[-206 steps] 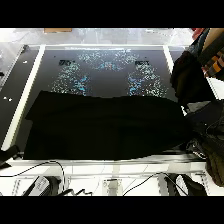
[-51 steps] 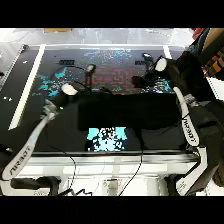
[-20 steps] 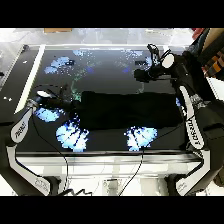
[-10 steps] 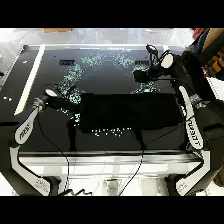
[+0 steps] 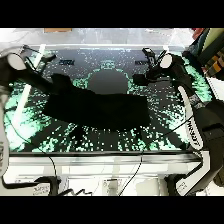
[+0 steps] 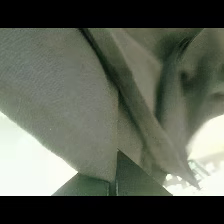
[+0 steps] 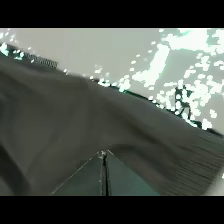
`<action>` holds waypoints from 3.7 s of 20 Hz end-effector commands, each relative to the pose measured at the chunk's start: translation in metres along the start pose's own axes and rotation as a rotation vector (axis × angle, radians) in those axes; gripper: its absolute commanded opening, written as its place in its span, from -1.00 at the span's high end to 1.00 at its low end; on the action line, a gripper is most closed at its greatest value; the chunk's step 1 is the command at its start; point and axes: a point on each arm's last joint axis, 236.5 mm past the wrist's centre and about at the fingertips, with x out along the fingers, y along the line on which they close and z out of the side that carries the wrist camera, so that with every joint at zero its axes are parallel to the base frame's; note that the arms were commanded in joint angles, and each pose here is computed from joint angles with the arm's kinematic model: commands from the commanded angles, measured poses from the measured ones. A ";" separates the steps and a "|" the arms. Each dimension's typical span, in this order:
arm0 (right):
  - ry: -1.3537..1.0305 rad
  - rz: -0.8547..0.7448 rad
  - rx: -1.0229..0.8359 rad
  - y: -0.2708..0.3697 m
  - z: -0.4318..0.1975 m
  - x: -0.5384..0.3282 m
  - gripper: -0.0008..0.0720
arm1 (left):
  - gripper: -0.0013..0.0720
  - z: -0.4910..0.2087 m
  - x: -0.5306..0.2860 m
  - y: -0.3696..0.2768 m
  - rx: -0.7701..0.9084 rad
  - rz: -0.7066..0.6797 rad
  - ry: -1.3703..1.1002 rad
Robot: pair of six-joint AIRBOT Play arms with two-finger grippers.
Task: Fold the clothes and pants, and hang the long-sleeved shirts on hangers.
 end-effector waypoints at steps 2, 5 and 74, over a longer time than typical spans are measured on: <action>0.019 0.024 -0.043 0.023 -0.005 0.007 0.92 | 0.94 -0.003 -0.065 0.007 -0.005 0.143 -0.084; 0.029 0.041 -0.082 0.044 -0.009 0.012 0.92 | 0.94 -0.021 -0.065 0.034 -0.088 0.253 -0.006; -0.229 0.423 -0.254 0.371 -0.082 0.165 0.93 | 0.94 0.045 -0.100 -0.039 -0.411 -0.483 -0.255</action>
